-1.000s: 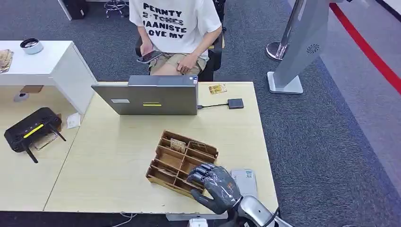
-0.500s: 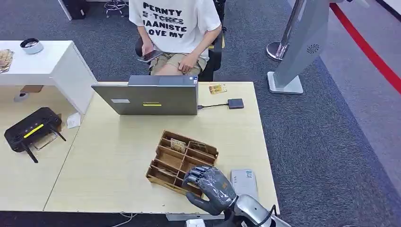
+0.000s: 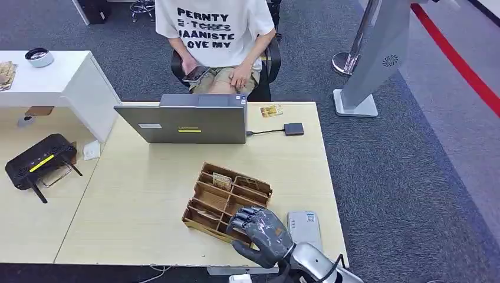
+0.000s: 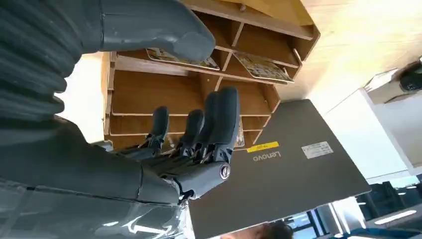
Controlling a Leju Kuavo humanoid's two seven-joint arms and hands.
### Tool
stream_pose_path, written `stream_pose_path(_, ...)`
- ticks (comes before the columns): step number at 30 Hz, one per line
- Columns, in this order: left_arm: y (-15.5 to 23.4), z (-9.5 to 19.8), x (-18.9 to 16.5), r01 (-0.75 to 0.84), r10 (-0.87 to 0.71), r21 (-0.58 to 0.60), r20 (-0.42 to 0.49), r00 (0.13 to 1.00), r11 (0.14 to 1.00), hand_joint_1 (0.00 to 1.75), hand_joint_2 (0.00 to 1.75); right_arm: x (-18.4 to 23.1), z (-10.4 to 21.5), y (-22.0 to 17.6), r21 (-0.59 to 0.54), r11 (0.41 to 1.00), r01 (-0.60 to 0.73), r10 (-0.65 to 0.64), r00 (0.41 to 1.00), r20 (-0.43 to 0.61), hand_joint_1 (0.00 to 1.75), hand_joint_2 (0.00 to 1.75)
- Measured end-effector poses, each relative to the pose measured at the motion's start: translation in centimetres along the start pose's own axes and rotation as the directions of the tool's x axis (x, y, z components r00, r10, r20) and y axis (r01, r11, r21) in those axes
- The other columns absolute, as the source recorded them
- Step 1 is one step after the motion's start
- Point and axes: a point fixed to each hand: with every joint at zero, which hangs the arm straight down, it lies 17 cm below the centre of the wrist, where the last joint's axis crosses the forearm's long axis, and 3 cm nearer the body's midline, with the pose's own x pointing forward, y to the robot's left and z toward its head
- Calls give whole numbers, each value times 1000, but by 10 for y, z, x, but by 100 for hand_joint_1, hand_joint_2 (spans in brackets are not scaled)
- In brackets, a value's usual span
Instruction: Pass the card to the sensor for recognition and then transmit it.
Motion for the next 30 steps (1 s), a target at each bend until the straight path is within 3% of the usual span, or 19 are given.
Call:
stream_pose_path(1,0,0,0,0,0,0,0,1000,1000,0,0,0,0,0,1,1000,-3,3,1000,0,103,175)
stream_pose_path(30,0,0,0,3,-3,1,3,1000,1000,0,0,-16,4,21,53,999,-6,9,998,-59,96,175)
